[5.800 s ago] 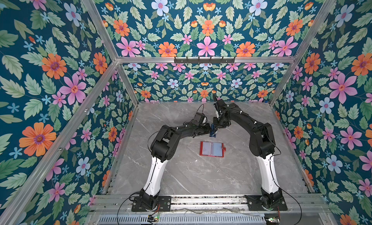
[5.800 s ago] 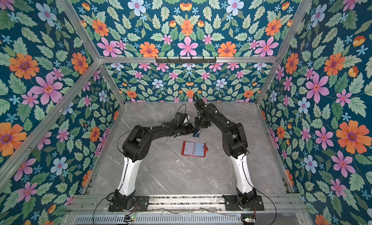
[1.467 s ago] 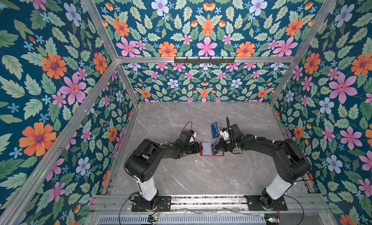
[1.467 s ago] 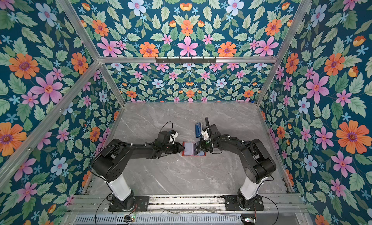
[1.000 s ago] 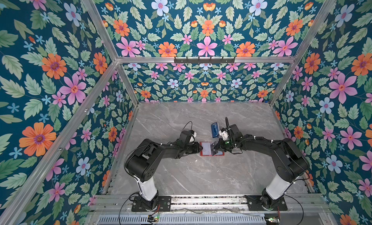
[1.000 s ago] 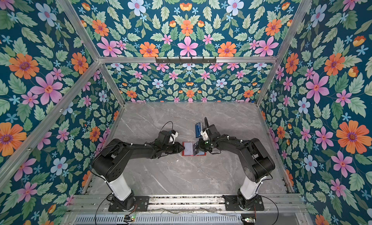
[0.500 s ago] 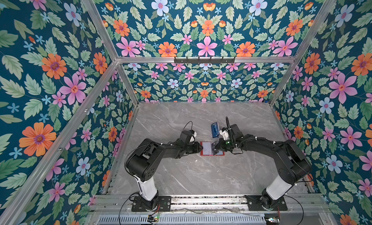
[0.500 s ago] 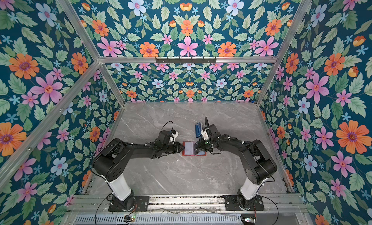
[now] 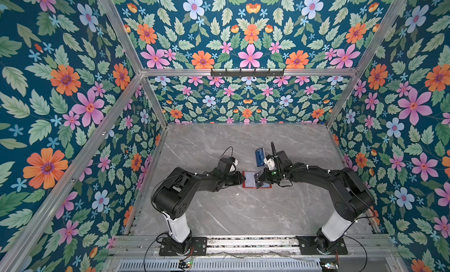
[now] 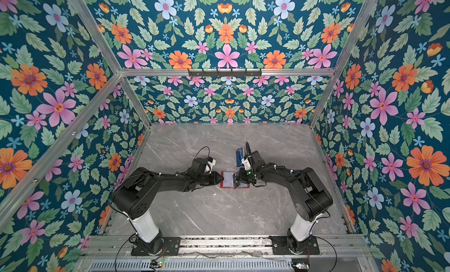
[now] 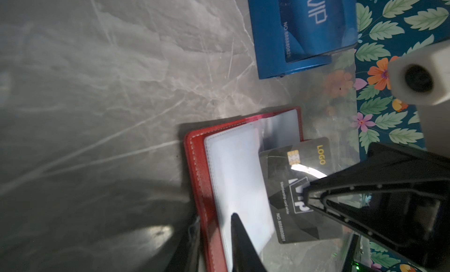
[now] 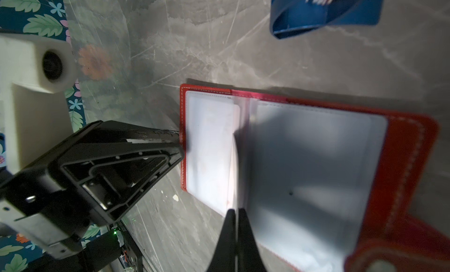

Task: Insert credit cards into a card holder
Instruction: Insert the credit card into the card slot.

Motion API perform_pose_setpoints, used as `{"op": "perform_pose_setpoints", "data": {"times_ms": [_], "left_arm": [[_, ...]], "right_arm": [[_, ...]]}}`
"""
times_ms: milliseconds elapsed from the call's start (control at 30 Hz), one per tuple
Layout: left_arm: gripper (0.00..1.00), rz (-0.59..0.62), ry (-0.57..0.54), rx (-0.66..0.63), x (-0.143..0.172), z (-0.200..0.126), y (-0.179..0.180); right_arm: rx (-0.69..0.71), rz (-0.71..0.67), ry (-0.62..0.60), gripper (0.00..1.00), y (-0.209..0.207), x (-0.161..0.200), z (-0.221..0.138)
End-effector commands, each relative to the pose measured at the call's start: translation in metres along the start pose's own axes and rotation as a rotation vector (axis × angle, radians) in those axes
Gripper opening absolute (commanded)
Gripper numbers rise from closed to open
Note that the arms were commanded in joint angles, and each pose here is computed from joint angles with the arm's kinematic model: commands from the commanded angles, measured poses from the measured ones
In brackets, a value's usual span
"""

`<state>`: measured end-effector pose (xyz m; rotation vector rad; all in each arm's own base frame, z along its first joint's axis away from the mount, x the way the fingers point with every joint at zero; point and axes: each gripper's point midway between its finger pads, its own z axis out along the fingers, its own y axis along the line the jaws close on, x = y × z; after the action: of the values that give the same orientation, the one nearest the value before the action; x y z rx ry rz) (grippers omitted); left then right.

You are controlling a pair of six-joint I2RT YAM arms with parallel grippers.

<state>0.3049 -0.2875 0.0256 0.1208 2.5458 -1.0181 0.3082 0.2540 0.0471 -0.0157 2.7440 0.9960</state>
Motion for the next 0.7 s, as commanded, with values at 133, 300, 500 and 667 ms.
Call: {"op": "perform_pose_setpoints", "data": {"times_ms": [133,300,500,667], "left_arm": [[0.25,-0.024,0.047,-0.074,0.015,0.0,0.018],[0.19,-0.026,0.052,-0.078,0.016,0.0,0.019],[0.15,-0.027,0.054,-0.085,0.017,0.0,0.021],[0.1,-0.027,0.057,-0.09,0.018,0.001,0.022]], "right_arm": [[0.012,0.006,0.009,0.0,-0.005,0.0,0.007],[0.003,0.021,0.002,0.0,-0.005,-0.002,0.01],[0.01,0.043,-0.007,0.0,-0.009,-0.002,0.012],[0.003,0.06,-0.019,0.0,-0.013,-0.002,0.013]]}}
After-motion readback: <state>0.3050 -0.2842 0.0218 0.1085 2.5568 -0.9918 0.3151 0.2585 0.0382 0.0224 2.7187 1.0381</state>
